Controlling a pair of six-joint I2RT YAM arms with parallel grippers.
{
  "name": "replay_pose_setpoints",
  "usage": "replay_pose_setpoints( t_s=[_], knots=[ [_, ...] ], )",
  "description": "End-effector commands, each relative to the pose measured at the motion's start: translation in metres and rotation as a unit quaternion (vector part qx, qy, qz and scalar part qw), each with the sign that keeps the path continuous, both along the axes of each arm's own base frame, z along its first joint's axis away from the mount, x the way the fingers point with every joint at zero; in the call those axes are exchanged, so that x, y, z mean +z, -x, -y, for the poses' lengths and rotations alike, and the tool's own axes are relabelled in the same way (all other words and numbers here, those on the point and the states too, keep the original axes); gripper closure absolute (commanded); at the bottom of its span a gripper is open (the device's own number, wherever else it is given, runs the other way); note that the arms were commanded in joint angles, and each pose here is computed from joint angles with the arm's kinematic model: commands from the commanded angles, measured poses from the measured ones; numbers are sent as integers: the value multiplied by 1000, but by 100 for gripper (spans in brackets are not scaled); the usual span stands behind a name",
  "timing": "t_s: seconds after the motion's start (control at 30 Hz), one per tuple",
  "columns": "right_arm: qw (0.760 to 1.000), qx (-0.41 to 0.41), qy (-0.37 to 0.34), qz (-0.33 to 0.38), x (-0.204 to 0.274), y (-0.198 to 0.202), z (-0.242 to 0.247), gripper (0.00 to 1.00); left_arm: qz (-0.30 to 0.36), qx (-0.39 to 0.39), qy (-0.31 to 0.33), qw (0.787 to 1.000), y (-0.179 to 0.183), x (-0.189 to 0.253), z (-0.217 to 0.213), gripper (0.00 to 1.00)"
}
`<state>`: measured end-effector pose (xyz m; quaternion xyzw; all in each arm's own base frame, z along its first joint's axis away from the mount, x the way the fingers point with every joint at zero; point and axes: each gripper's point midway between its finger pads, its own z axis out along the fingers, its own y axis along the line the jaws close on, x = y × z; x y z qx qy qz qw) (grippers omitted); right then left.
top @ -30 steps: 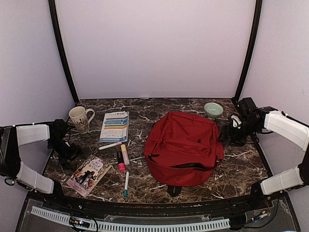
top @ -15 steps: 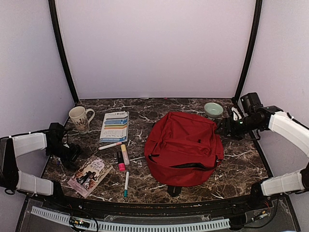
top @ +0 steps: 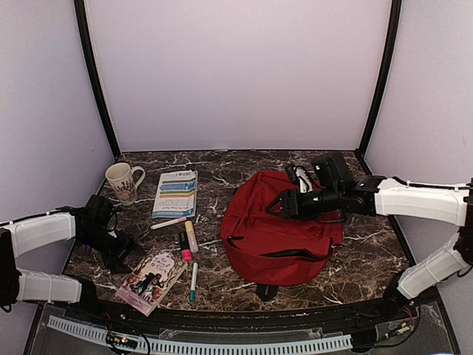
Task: Pack the student bag
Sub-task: Move the book to the center of the board.
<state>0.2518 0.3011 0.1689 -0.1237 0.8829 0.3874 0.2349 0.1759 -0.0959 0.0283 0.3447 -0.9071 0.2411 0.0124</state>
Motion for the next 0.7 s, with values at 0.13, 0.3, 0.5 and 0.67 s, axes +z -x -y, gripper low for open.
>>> replay_pose_setpoints(
  t_s=[0.13, 0.3, 0.5, 0.67],
  knots=[
    [998, 43, -46, 32, 17, 30, -115, 31, -30, -58, -91, 994, 26, 2, -26, 25],
    [1000, -11, 23, 17, 6, 51, -146, 30, -57, -73, -97, 991, 31, 4, -27, 26],
    [994, -81, -14, -75, -16, 72, -164, 30, -8, -107, -94, 990, 11, 18, -22, 27],
    [990, -69, 0, -126, -37, 94, -202, 29, -14, -134, -79, 988, 15, 12, -16, 27]
  ],
)
